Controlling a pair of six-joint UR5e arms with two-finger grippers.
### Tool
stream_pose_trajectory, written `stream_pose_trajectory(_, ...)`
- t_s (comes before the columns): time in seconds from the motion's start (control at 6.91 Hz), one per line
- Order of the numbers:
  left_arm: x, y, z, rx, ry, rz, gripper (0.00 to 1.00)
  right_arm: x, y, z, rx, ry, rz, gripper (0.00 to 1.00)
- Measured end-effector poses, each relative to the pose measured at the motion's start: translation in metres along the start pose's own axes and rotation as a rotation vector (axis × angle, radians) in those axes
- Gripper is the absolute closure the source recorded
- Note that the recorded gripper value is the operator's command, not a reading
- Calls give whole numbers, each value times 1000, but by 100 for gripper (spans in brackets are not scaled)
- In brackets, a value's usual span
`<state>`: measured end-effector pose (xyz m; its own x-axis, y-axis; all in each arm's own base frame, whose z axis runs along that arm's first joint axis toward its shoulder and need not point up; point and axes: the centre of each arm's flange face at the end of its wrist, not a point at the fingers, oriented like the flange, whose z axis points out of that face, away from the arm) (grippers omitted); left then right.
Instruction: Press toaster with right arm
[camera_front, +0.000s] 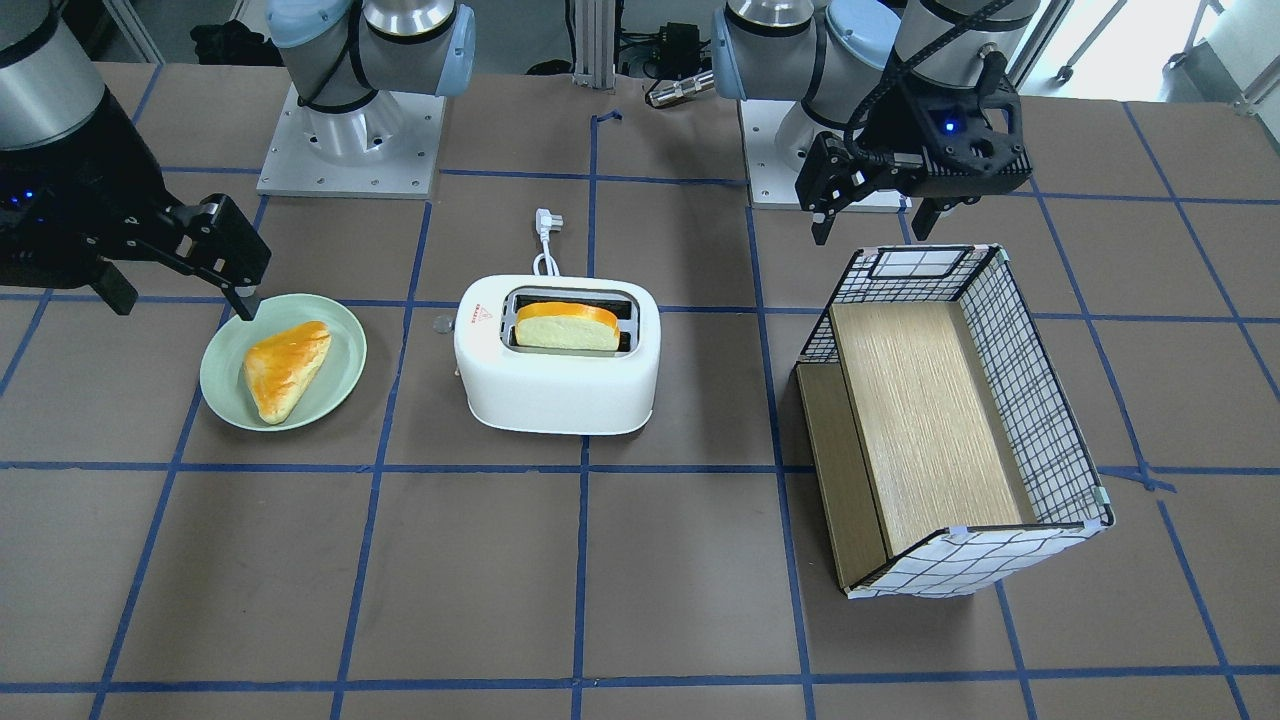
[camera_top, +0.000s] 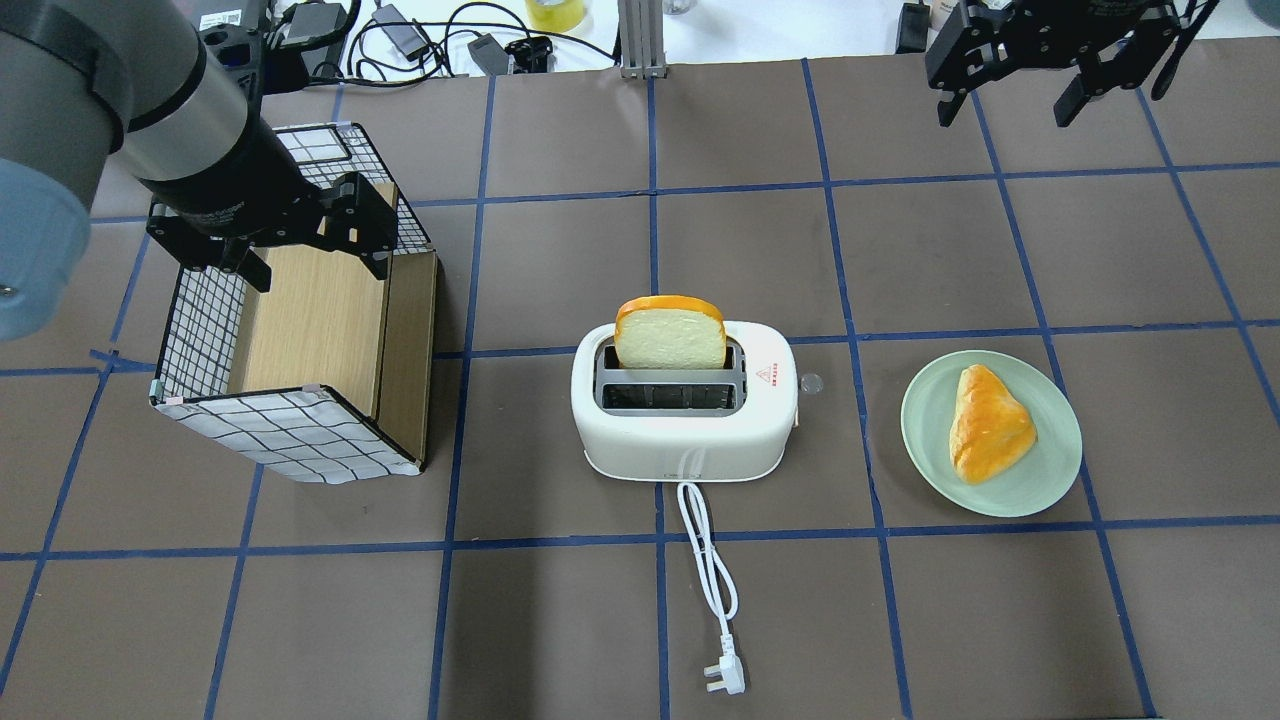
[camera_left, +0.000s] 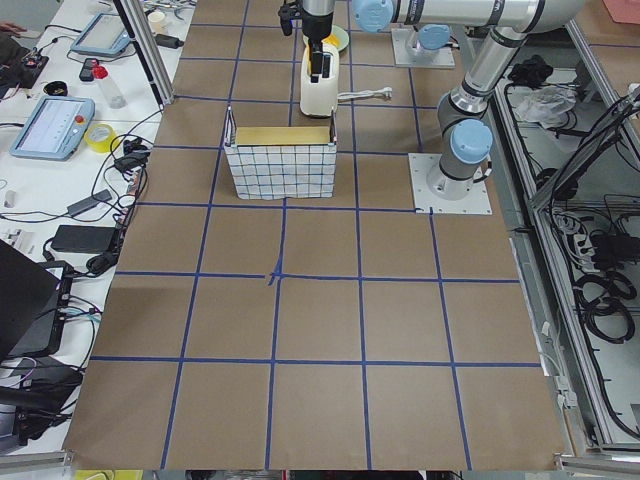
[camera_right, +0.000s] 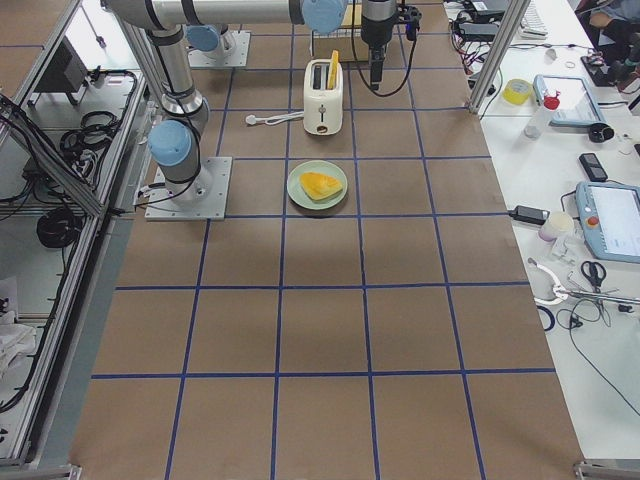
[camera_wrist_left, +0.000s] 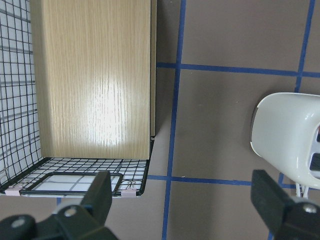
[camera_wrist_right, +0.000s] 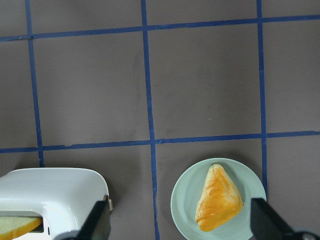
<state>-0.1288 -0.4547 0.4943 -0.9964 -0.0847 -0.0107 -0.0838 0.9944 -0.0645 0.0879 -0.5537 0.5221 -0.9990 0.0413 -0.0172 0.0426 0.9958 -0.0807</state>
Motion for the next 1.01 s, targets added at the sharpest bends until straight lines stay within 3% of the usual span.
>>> stream_pose_trajectory(1.01,0,0,0,0,0,0,0,-21,6,7,-15,6,-45,0)
